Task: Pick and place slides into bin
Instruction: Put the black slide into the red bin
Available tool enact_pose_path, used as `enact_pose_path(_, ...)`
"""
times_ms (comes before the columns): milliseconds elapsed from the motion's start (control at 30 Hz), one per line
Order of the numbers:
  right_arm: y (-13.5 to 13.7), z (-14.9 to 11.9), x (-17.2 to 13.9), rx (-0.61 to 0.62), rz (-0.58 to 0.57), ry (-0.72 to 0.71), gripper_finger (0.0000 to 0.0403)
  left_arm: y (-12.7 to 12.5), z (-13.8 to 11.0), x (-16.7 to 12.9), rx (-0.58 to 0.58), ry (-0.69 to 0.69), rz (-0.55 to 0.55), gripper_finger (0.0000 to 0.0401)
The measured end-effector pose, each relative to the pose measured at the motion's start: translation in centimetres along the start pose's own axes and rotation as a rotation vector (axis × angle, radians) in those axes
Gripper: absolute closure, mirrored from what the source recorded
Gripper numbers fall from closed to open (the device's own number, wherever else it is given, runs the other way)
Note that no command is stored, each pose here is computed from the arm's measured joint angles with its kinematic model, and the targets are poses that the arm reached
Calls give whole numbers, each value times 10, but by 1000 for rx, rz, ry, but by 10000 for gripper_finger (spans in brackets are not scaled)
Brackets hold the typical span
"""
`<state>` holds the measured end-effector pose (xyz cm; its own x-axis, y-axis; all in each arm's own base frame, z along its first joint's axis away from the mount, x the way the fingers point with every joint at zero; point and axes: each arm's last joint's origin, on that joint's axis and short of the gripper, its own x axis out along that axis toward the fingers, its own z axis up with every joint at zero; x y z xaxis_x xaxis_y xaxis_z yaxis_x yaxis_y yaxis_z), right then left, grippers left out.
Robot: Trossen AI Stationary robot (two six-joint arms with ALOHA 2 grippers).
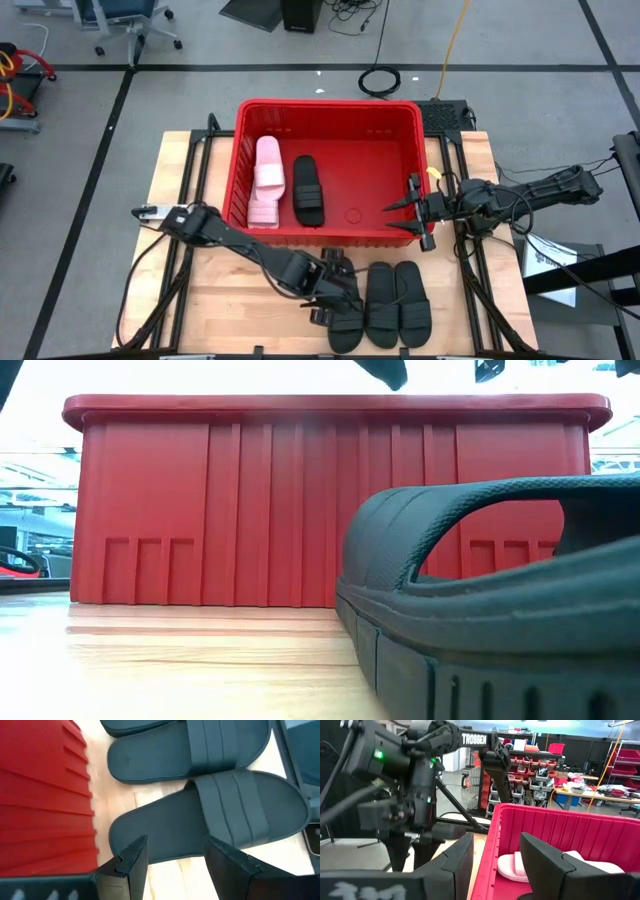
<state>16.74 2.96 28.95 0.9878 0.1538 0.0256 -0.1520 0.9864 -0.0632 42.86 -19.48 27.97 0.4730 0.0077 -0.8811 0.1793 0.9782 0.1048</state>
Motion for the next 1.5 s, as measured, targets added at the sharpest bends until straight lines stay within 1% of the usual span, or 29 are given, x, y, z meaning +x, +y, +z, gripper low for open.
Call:
enact_pose_path(200, 0, 1, 0, 1, -1, -10, 252, -3, 1, 10, -5, -6, -11, 217)
enact_pose_path(333, 0, 0, 0, 1, 0, 0, 252, -8, 3, 23, 8, -37, -80, 217)
enact_pose_path(467, 0, -1, 0, 22, 0, 8, 252, -11, -4, 42, 5, -40, -124, 217)
enact_pose_path(533, 0, -1, 0, 23, 0, 7, 252, -11, -12, 53, -3, -4, -125, 217)
enact_pose_path(700, 0, -1, 0, 23, 0, 7, 252, -9, -25, 75, -69, 30, -129, 217)
enact_pose_path(800, 0, -1, 0, 23, 0, 6, 252, -9, -31, 89, -94, 14, -199, 217)
enact_pose_path(900, 0, -1, 0, 23, 0, 6, 252, -12, -33, 100, -88, -36, -322, 217)
enact_pose_path(1000, 0, -1, 0, 23, -4, 6, 252, -12, -36, 104, -97, -38, -359, 217)
enact_pose_path(1167, 0, -1, 0, 23, -4, 6, 252, -11, -35, 102, -108, -37, -378, 217)
enact_pose_path(1367, 0, -1, 0, 21, -5, 6, 252, -13, -30, 98, -82, -76, -497, 217)
enact_pose_path(1500, 0, -1, 0, 19, -5, 7, 252, -15, -29, 97, -80, -81, -528, 217)
